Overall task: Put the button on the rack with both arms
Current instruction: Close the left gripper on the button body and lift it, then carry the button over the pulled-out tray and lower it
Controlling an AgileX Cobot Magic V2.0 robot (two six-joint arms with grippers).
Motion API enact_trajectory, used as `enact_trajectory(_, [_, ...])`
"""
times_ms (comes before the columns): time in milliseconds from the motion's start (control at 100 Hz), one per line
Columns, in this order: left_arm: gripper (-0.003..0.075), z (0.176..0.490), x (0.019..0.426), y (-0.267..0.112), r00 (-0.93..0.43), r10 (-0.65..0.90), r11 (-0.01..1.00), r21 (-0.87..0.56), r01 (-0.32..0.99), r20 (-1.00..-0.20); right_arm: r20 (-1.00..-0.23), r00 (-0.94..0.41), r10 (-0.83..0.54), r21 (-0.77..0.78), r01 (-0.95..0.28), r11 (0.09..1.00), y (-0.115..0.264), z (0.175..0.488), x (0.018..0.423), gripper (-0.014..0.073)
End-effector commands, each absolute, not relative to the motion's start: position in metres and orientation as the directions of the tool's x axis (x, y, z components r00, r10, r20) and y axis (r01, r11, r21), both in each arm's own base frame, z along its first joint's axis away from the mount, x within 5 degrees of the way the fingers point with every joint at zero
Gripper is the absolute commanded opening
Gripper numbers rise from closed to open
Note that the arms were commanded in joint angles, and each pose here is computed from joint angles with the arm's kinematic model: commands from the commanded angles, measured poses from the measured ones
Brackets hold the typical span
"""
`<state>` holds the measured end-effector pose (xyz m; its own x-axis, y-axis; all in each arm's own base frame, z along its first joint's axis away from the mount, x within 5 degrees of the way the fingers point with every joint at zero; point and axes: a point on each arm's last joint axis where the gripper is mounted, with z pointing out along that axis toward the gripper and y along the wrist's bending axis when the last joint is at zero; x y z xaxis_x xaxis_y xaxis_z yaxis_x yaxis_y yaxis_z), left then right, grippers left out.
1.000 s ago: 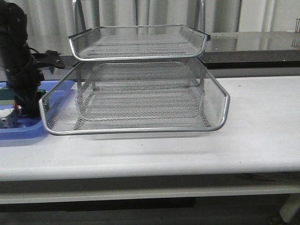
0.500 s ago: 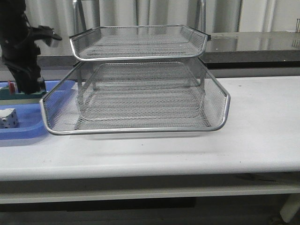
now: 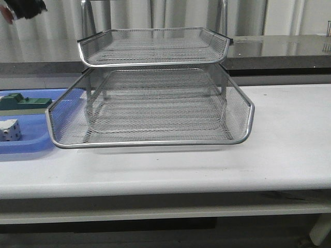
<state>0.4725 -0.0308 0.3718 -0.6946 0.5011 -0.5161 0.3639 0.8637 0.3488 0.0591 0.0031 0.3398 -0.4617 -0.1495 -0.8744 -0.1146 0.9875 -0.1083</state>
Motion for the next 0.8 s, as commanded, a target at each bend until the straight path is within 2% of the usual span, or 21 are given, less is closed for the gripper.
enact_trajectory(0, [-0.0021,0.437,0.434,-0.037,-0.595,0.463,0.885,0.316,0.341,-0.656,-0.916,-0.376,-0.141,-0.109,-0.106,0.988,0.003,0.355,0.061,-0.0071])
enact_trajectory(190, [-0.0021,0.469,0.404,-0.057,-0.518,0.438,0.881,0.239,0.408,-0.735,-0.916,-0.376,-0.141,-0.109,-0.106,0.988,0.003,0.355,0.061,-0.0071])
enact_trajectory(400, [-0.0021,0.476,0.38,-0.099,-0.467,0.491,0.83,0.233,0.507,-0.735,-0.916,-0.376,-0.141,-0.109,-0.106,0.988,0.003,0.355,0.061,-0.0071])
enact_trajectory(590, [-0.0021,0.461,0.362,-0.15,-0.44,0.568,0.747,0.212,0.63,-0.695,-0.916,-0.376,-0.141,-0.109,-0.106,0.988,0.003,0.355,0.061,-0.0071])
enact_trajectory(790, [-0.0021,0.429,0.343,-0.202,-0.419,0.666,0.637,0.179,0.75,-0.618,-0.916,-0.376,-0.141,-0.109,-0.106,0.988,0.003,0.355,0.061,-0.0071])
